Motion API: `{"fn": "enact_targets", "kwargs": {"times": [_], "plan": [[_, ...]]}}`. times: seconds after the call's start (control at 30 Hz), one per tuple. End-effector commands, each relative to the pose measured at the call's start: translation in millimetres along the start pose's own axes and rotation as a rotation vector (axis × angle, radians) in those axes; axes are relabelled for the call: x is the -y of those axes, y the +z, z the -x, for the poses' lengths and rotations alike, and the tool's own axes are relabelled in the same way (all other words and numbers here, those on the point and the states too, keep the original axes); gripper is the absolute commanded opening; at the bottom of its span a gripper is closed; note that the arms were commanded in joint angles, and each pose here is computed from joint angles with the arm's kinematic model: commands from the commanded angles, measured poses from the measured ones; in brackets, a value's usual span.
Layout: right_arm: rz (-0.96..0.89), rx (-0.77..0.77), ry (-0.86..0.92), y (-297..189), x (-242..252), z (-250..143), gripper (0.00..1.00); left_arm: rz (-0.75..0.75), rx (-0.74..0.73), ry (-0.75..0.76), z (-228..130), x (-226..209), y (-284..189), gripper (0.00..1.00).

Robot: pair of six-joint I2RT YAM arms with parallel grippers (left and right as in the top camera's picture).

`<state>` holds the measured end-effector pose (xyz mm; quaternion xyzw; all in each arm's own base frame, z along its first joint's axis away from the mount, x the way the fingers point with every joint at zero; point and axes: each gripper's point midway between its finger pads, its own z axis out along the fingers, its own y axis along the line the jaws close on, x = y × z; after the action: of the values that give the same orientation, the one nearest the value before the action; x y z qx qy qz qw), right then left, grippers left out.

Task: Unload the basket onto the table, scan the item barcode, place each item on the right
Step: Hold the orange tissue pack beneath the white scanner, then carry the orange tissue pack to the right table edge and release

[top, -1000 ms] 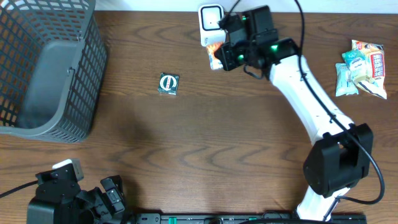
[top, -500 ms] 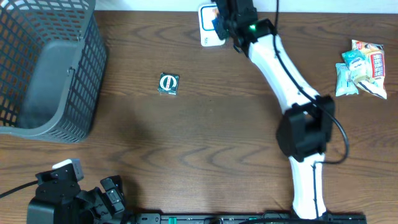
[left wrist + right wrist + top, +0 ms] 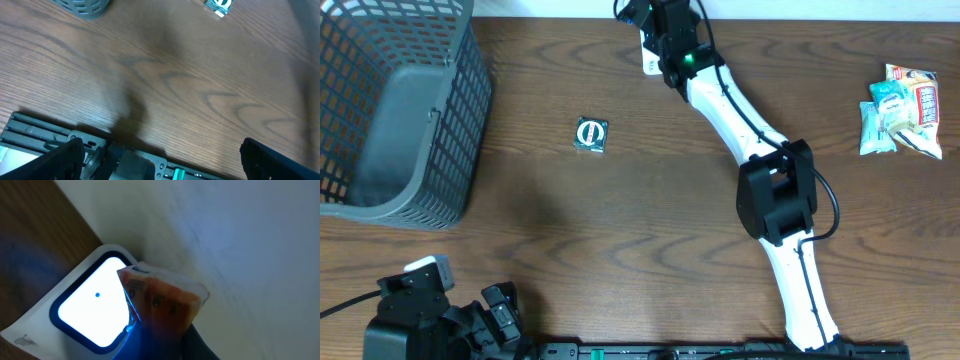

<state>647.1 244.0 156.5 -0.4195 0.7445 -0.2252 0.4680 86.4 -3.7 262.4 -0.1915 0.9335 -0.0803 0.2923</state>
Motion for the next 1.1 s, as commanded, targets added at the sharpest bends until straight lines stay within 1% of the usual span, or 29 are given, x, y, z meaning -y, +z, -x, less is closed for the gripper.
{"fn": "enact_targets", "kwargs": {"times": [0.0,0.13,0.37,0.53,0.63,0.77,0.83,0.93,1.0,1.07], "plan": [[0.002,0.031,-0.063,-0.5,5.0,7.5,0.01,0.007,0.008,-0.012,1.5,-1.2,-0.7,0.98],[0.089,0.05,-0.149,-0.6,-11.7,5.3,0.01,0.007,0.008,-0.012,1.5,-1.2,-0.7,0.97],[0.107,0.031,-0.15,1.2,-11.6,-4.0,0.01,0.007,0.008,-0.012,1.5,-1.2,-0.7,0.98],[0.09,0.022,-0.125,0.4,-0.9,-7.7,0.01,0.007,0.008,-0.012,1.5,-1.2,-0.7,0.98],[0.058,0.013,-0.053,-5.2,16.7,-8.2,0.01,0.007,0.008,-0.012,1.5,-1.2,-0.7,0.98],[-0.047,-0.047,0.07,-24.7,64.7,-18.0,0.01,0.007,0.008,-0.012,1.5,-1.2,-0.7,0.98],[-0.057,-0.073,0.139,-35.5,84.3,-28.5,0.01,0.007,0.008,-0.012,1.5,-1.2,-0.7,0.98],[-0.079,-0.143,0.316,-54.4,121.5,-62.1,0.01,0.007,0.008,-0.012,1.5,-1.2,-0.7,0.98],[-0.089,-0.215,0.432,-66.0,140.8,-94.2,0.01,0.007,0.008,-0.012,1.5,-1.2,-0.7,0.98],[-0.1,-0.318,0.555,-78.6,158.1,-139.4,0.02,0.007,0.008,-0.012,1.5,-1.2,-0.7,0.98]]}}
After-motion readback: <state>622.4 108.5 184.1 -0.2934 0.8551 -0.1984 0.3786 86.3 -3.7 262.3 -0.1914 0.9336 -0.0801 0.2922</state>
